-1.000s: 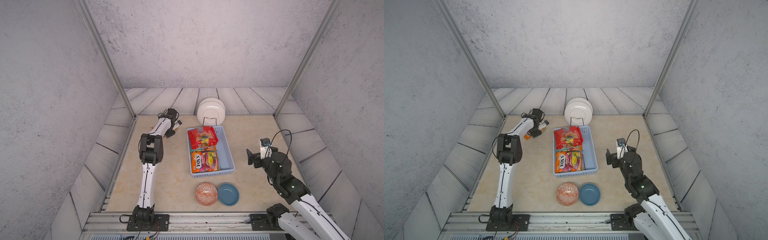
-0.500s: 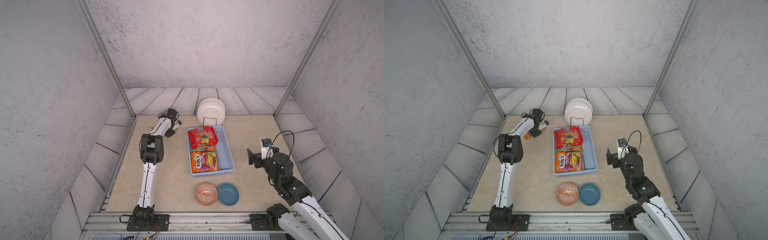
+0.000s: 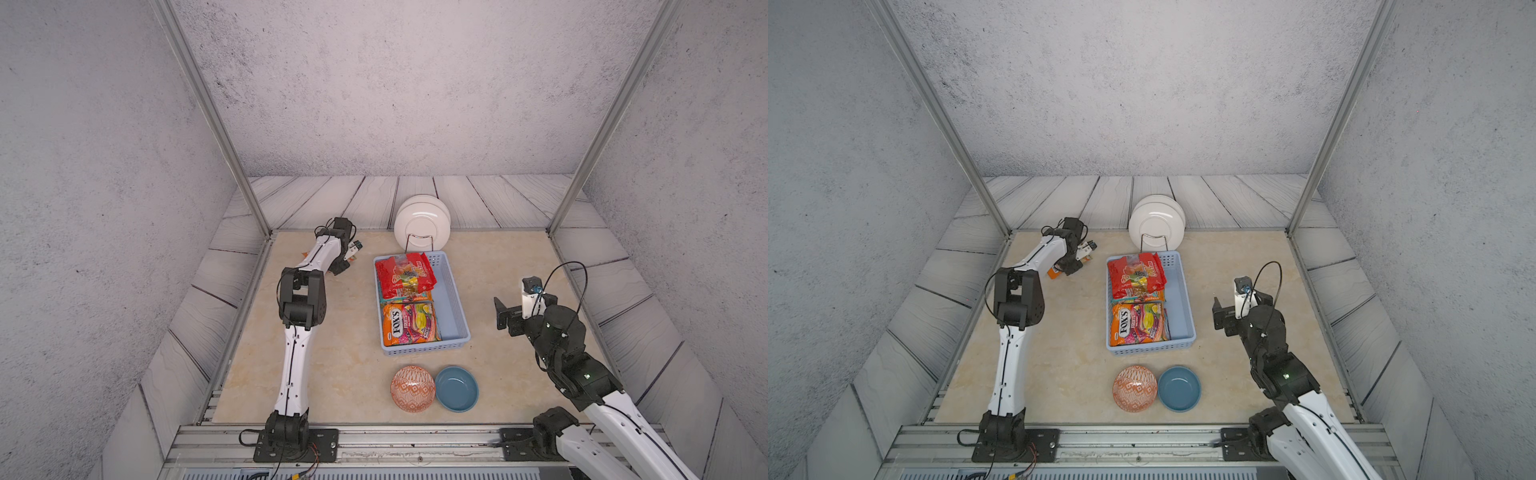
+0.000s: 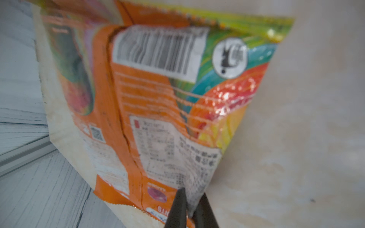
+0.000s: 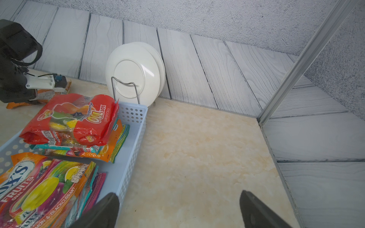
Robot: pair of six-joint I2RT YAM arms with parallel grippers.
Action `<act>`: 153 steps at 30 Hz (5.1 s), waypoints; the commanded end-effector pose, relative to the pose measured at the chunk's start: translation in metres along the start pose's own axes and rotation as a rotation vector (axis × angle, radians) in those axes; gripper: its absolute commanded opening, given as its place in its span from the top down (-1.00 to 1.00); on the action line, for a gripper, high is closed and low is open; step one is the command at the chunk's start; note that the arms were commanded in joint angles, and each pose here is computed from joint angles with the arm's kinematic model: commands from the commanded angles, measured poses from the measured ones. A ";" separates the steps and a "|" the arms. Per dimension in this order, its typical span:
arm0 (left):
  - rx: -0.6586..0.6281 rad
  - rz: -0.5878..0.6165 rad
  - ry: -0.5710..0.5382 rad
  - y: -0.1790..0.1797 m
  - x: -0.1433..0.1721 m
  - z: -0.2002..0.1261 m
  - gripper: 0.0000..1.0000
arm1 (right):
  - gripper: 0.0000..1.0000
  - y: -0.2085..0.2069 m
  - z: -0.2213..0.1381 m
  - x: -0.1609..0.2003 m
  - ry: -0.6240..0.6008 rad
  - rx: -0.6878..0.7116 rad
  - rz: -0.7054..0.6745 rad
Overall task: Put the candies in the basket
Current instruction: Pick up the candy at the center of the board, then place the candy in the basket, then reset both arms
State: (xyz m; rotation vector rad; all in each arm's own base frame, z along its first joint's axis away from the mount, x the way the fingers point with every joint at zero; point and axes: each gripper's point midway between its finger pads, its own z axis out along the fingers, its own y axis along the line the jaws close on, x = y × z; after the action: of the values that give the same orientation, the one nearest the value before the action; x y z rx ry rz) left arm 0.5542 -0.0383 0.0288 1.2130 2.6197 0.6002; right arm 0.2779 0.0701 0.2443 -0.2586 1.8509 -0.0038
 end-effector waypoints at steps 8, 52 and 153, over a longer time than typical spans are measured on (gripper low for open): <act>0.113 -0.053 -0.079 -0.012 0.019 -0.089 1.00 | -0.99 -0.002 0.004 0.002 0.012 0.016 -0.006; 0.496 0.113 -0.443 -0.194 0.009 -0.343 1.00 | -0.99 -0.011 0.001 -0.001 -0.011 0.067 -0.021; -0.161 -0.647 -0.744 -0.037 0.090 -0.267 -0.98 | -0.99 -0.028 0.034 0.009 -0.007 0.220 -0.032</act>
State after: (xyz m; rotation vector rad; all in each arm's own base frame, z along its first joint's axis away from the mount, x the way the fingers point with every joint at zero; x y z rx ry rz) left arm 0.3630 -0.0710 0.2355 0.4768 2.1763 0.2089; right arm 0.3032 0.0559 0.2165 -0.2106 1.8687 -0.1670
